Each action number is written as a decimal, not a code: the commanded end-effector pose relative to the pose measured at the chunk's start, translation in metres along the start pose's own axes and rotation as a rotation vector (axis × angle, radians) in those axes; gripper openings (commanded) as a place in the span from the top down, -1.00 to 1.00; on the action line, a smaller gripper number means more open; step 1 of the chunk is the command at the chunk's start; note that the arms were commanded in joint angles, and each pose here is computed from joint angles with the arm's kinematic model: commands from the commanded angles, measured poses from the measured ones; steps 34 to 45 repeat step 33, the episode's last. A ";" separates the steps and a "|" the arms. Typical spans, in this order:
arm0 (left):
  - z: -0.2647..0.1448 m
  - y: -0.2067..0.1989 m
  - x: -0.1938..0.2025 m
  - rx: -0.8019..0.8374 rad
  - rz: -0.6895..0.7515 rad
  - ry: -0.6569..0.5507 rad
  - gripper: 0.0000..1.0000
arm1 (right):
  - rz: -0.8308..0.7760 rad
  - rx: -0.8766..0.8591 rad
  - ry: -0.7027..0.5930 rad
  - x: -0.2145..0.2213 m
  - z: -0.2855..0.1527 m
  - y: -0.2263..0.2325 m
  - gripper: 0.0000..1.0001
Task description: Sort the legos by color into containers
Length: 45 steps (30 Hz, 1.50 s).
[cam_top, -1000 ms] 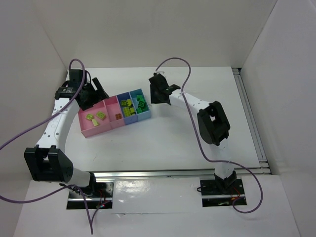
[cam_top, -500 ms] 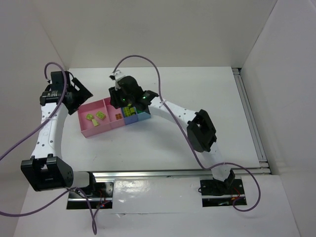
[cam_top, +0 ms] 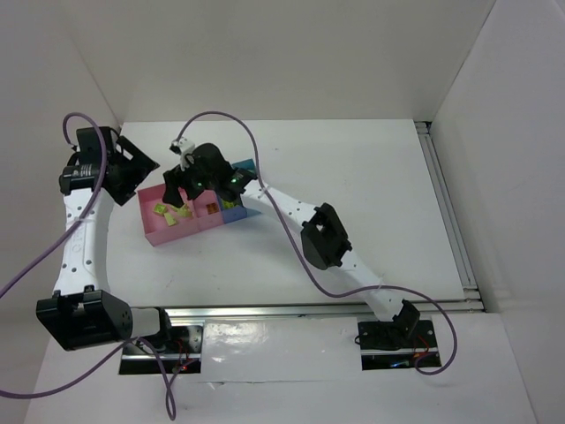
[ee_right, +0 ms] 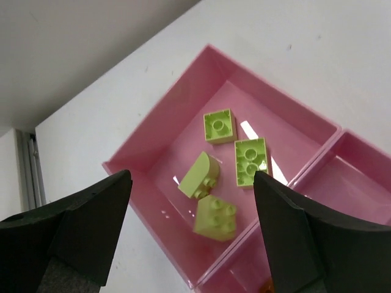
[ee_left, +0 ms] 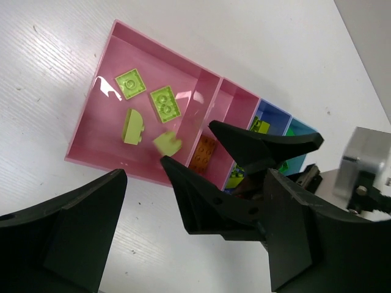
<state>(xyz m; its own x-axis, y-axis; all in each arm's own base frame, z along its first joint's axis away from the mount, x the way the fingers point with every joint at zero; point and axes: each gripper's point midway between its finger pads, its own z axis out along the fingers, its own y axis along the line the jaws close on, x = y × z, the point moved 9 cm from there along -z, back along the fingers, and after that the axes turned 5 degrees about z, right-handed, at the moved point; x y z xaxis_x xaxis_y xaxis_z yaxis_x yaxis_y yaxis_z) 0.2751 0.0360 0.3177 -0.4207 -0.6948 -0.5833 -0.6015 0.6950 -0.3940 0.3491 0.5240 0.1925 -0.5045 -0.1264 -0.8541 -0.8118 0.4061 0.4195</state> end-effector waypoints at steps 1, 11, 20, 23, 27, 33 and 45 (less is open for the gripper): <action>-0.015 -0.004 -0.006 0.045 -0.017 -0.027 -0.88 | -0.005 -0.071 -0.021 -0.019 -0.014 0.021 -0.76; 0.016 -0.003 0.016 0.211 0.094 0.091 -0.84 | 0.123 0.476 -0.260 -0.078 -0.137 -0.055 -0.99; 0.042 -0.007 0.041 0.233 0.143 0.201 -0.84 | 0.377 1.138 -0.193 -0.069 -0.255 -0.165 -0.99; 0.045 -0.010 0.043 0.247 0.158 0.211 -0.84 | 0.389 1.329 -0.079 -0.027 -0.289 -0.177 -0.99; 0.046 -0.008 0.042 0.243 0.193 0.202 -0.84 | 0.424 1.474 -0.016 0.014 -0.331 -0.177 -0.99; 0.038 -0.020 0.030 0.294 0.198 0.176 -0.84 | 0.486 1.511 0.016 0.046 -0.371 -0.173 -0.94; 0.038 -0.020 0.030 0.294 0.198 0.176 -0.84 | 0.486 1.511 0.016 0.046 -0.371 -0.173 -0.94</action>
